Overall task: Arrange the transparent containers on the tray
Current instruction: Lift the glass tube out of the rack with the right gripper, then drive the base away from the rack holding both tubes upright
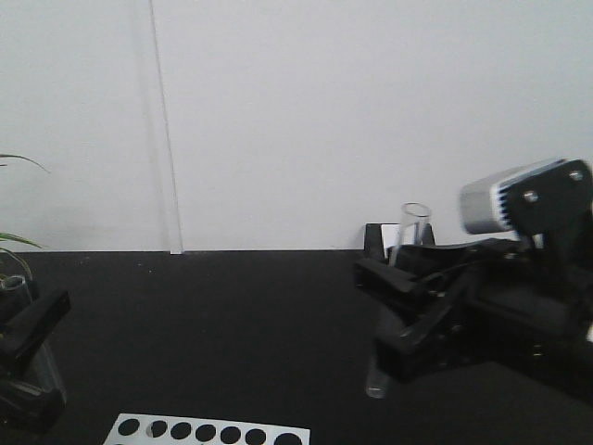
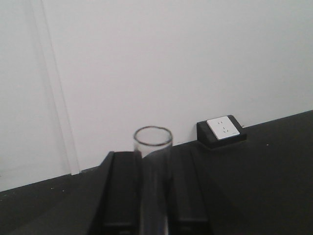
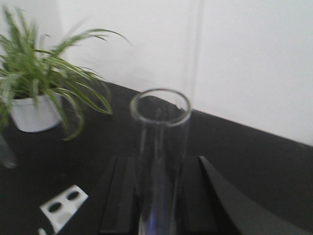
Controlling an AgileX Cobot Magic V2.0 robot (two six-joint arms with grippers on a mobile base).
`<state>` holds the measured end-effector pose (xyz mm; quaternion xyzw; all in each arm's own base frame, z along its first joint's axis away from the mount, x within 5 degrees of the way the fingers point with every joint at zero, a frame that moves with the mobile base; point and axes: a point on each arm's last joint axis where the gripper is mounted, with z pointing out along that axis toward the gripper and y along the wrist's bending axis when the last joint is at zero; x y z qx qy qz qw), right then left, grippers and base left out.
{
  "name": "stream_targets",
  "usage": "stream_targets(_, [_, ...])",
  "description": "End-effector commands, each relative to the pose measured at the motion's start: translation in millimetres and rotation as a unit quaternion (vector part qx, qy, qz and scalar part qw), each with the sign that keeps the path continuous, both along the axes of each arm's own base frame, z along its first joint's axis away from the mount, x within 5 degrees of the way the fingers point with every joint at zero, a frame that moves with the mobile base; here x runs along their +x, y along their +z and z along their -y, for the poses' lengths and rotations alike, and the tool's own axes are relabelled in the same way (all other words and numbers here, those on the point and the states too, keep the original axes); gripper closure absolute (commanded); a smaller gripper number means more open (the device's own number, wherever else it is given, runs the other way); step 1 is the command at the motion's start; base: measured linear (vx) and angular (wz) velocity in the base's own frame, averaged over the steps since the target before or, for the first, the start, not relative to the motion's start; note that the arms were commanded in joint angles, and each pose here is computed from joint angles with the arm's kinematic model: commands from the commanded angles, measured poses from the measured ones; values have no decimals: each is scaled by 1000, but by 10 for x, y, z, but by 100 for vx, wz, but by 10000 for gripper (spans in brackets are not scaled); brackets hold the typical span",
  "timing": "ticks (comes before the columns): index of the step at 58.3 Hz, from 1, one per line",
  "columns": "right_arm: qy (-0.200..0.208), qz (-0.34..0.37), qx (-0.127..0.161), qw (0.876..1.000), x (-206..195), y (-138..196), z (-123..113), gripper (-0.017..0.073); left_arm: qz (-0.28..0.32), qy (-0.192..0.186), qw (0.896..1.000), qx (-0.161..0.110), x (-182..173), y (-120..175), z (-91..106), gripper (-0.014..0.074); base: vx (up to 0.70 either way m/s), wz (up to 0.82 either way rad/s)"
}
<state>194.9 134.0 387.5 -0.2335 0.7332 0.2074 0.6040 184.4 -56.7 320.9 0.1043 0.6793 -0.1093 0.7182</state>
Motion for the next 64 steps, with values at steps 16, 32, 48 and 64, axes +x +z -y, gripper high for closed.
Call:
stream_targets(16, [-28, -3, 24, 999, -281, 296, 395, 487, 12, -2, 999, -41, -451, 439, -135, 456, 0, 0])
stream_targets(32, [-25, 8, 7, 1000, -269, 291, 390, 487, 19, -1, 999, -42, -496, 650, -150, 454, 0, 0])
stream_targets(48, [-24, 9, 6, 1000, -270, 291, 389, 487, 18, -1, 999, -41, -495, 643, -150, 454, 0, 0])
stream_targets(64, [-24, 9, 6, 1000, -270, 291, 389, 487, 18, -1, 999, -41, -495, 643, -150, 454, 0, 0])
